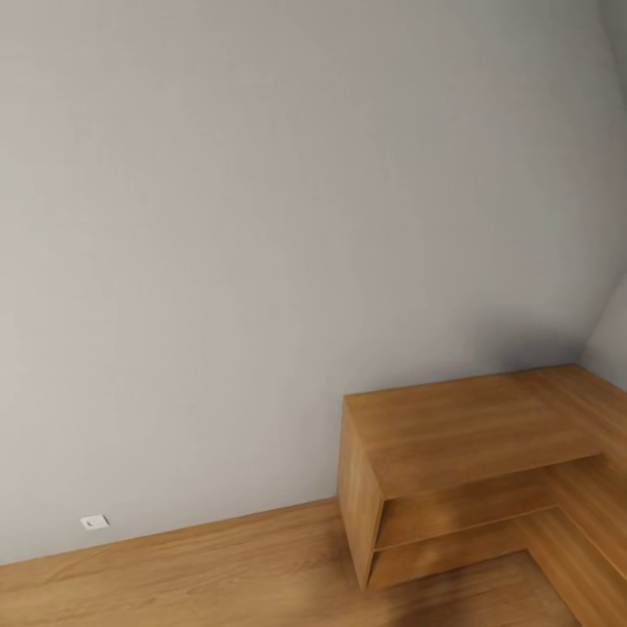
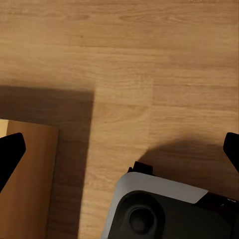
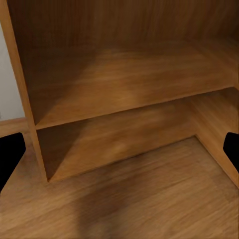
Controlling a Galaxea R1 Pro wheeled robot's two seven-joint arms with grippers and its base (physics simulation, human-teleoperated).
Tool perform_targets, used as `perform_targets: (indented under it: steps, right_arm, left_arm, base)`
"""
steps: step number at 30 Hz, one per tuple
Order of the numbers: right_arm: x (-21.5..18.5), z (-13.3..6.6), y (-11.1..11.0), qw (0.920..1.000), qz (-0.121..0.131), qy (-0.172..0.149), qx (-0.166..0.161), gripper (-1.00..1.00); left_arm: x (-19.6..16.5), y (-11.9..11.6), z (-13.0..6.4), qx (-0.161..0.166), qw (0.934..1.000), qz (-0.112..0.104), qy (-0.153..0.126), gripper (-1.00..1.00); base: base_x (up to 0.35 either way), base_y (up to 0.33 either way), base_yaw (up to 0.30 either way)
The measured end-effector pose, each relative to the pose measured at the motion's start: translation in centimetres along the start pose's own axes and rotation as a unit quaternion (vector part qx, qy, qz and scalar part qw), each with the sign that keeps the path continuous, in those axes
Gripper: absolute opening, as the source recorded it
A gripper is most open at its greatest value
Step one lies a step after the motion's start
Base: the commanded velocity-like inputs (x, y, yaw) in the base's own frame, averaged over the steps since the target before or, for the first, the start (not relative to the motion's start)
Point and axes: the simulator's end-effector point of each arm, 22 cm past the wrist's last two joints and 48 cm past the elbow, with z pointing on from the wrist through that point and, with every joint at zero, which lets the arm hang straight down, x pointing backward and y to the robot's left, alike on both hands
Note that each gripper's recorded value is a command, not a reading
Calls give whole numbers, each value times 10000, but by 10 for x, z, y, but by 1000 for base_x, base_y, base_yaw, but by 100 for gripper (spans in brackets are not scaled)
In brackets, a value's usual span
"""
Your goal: In the bedroom, organize the workspace by keeping the computer under the desk, ensuring the monitor is on the desk, placing the keyboard on the desk next to the monitor, placing the mouse on the desk next to the keyboard, moving the folder from the swivel chair onto the desk next to the mouse, stacking the notebook on top of the folder with the pen on top of the notebook, and positioning the swivel chair next to the desk.
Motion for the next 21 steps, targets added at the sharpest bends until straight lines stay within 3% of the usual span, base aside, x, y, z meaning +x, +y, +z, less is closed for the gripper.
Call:
perform_targets:
  steps: [7, 13, 21]
  right_arm:
    - [-22, 9, 28, 9990, 355, -216, -169, 100]
    - [-10, 11, 47, 9977, 149, 117, -653, 100]
    - [-10, 12, 50, 9968, 115, 148, -775, 100]
  left_arm:
    - [0, 2, 0, -18, 10000, -9, -2, 100]
    - [-3, 4, 1, -35, 10000, -39, -41, 100]
    - [-9, 3, 1, -34, 9999, -78, -116, 100]
  base:
    - [9, 0, -12]
    - [0, 0, -115]
    - [-2, 110, -178]
